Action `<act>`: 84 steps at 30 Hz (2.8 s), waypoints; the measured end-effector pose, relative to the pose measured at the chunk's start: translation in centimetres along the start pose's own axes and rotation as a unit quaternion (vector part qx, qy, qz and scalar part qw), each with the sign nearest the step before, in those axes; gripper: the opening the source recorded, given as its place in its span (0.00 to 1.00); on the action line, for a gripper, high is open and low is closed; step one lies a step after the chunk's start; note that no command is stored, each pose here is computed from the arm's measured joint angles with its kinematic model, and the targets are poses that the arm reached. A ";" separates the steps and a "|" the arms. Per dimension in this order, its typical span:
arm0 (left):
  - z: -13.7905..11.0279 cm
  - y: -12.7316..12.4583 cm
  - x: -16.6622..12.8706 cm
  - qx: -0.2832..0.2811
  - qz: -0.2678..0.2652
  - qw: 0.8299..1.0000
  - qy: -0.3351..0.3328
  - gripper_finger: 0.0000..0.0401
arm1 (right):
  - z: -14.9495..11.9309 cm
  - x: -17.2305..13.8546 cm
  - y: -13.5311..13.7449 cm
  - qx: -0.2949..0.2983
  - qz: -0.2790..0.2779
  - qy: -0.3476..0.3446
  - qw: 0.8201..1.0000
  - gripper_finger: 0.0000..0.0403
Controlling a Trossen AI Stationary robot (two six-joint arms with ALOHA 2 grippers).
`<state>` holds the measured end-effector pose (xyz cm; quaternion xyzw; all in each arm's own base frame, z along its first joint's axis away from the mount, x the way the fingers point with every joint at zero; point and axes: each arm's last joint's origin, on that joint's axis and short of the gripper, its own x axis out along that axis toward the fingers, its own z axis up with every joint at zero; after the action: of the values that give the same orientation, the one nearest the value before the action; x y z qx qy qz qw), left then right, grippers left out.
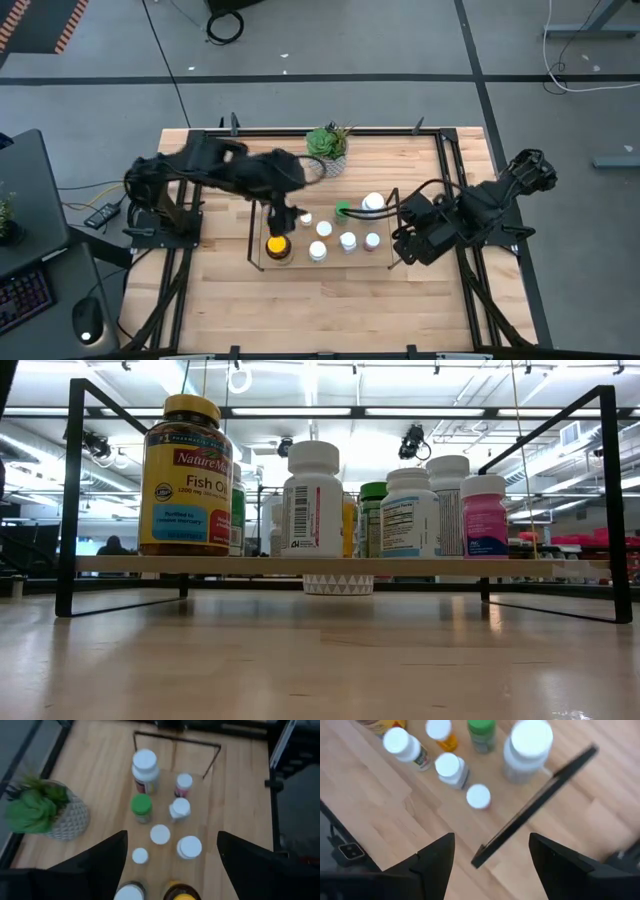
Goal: Pick and place medicine bottles onto shelf by color
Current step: Return to Home Position
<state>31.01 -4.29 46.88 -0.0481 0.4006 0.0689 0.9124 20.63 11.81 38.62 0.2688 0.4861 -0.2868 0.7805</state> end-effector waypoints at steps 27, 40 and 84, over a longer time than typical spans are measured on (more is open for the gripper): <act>-4.7 2.5 -5.9 -0.032 0.054 0.994 -0.088 0.15 | 5.3 -6.1 -4.6 -0.043 0.135 -0.222 0.965 0.38; -15.5 5.8 -6.1 -0.126 -0.018 0.934 -0.334 0.02 | 2.3 -5.7 -9.5 -0.028 0.146 -0.270 0.952 0.20; -33.0 8.5 4.4 -0.280 -0.156 0.816 -0.481 0.00 | -7.7 15.7 -18.4 0.230 0.376 -0.478 0.760 0.02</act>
<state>8.68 -0.28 21.10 -0.3243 -0.1391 0.0493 0.9344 8.56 1.57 18.76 0.4294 -0.1711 -0.1652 0.8712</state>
